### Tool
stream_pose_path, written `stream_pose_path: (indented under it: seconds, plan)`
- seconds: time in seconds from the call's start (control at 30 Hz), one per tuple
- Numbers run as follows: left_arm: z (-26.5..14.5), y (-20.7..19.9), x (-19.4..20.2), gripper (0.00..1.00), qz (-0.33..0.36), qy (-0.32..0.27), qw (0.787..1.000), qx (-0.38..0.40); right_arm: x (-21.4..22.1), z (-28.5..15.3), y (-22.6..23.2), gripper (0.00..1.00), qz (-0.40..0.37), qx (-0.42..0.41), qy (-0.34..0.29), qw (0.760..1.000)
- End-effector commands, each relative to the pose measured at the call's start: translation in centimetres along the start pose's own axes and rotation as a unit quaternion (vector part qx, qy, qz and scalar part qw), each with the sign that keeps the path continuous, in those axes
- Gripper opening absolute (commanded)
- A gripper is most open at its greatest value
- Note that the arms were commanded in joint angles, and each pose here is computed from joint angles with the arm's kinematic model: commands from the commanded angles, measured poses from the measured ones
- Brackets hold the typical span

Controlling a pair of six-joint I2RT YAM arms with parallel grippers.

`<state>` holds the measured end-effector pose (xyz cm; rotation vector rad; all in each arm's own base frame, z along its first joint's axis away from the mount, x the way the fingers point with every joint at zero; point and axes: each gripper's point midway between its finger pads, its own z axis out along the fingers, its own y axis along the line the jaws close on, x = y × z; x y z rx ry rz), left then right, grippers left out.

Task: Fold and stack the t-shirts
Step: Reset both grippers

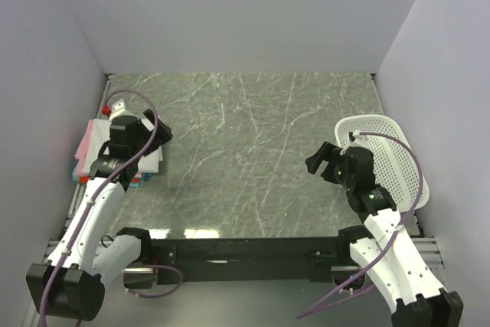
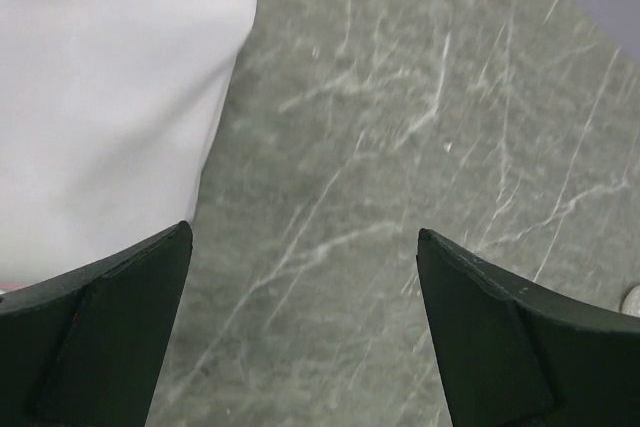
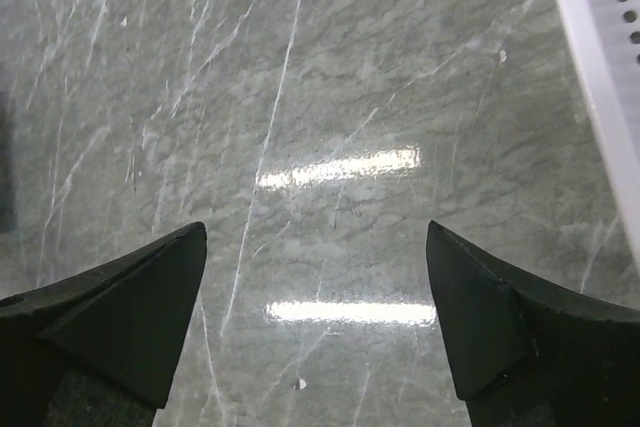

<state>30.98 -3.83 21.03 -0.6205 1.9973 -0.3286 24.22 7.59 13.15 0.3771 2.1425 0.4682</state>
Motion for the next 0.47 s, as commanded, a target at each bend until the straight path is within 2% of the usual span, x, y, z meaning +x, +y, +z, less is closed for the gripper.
stream_pose_path:
  seconds: [0.0, 0.17, 0.43]
  plan:
    - [0.2, -0.2, 1.2, 0.99, -0.041, -0.008, 0.999, -0.002, -1.3, -0.5, -0.5, 0.96, 0.006, 0.018, -0.034, 0.999]
    - [0.4, -0.5, 3.6, 0.99, -0.031, 0.003, 0.999, 0.011, -1.6, -0.8, -1.1, 0.96, 0.007, 0.033, -0.049, 0.998]
    - [0.2, -0.1, 3.1, 0.99, -0.029, -0.017, 0.999, 0.003, -1.5, -0.9, -1.2, 0.96, 0.007, 0.030, -0.056, 0.998]
